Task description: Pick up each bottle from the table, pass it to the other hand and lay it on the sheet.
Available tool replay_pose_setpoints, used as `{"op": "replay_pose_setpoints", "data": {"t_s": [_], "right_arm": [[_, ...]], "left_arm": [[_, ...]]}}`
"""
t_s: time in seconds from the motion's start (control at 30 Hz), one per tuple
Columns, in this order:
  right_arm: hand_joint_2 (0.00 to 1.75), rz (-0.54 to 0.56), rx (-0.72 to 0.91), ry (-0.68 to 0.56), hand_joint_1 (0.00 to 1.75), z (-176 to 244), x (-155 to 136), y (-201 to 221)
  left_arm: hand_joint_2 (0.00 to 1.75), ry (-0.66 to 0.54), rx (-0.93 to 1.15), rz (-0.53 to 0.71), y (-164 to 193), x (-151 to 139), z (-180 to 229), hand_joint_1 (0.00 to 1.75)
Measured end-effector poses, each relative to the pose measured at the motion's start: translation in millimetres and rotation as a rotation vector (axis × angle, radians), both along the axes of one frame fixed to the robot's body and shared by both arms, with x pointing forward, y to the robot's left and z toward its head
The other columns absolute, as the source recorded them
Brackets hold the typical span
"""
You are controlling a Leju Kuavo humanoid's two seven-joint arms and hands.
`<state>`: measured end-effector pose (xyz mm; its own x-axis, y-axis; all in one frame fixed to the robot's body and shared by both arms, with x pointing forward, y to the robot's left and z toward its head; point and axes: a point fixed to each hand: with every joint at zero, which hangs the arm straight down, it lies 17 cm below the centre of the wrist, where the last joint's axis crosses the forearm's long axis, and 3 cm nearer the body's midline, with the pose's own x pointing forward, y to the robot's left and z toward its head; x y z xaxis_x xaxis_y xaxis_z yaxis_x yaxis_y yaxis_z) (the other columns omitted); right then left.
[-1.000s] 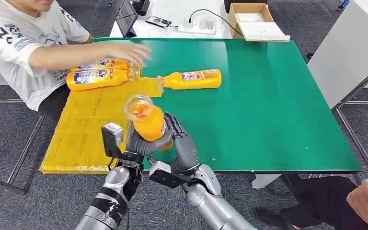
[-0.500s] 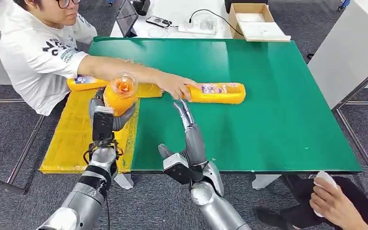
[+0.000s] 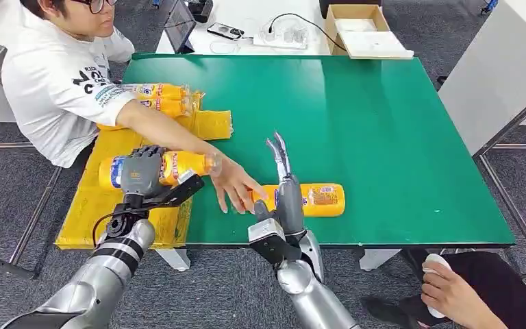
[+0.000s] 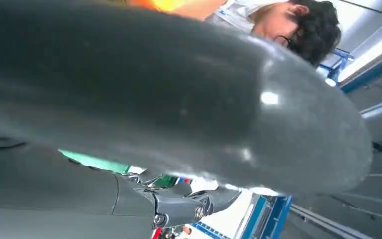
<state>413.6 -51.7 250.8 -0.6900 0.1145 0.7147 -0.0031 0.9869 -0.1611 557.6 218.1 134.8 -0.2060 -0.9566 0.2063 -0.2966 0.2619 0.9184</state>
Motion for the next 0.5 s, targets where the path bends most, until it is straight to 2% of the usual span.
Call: {"op": "replay_pose_setpoints", "data": {"t_s": [0.27, 0.5], "right_arm": [[0.00, 0.004, 0.009, -0.003, 0.00, 2.2, 0.4, -4.5], [0.00, 0.015, 0.008, -0.001, 0.00, 1.8, 0.2, -3.2]], "left_arm": [[1.75, 0.172, 0.093, 0.038, 29.2, -5.3, -57.1, 1.75], [1.75, 0.236, 0.081, 0.037, 35.4, -1.6, -66.9, 1.75]]}}
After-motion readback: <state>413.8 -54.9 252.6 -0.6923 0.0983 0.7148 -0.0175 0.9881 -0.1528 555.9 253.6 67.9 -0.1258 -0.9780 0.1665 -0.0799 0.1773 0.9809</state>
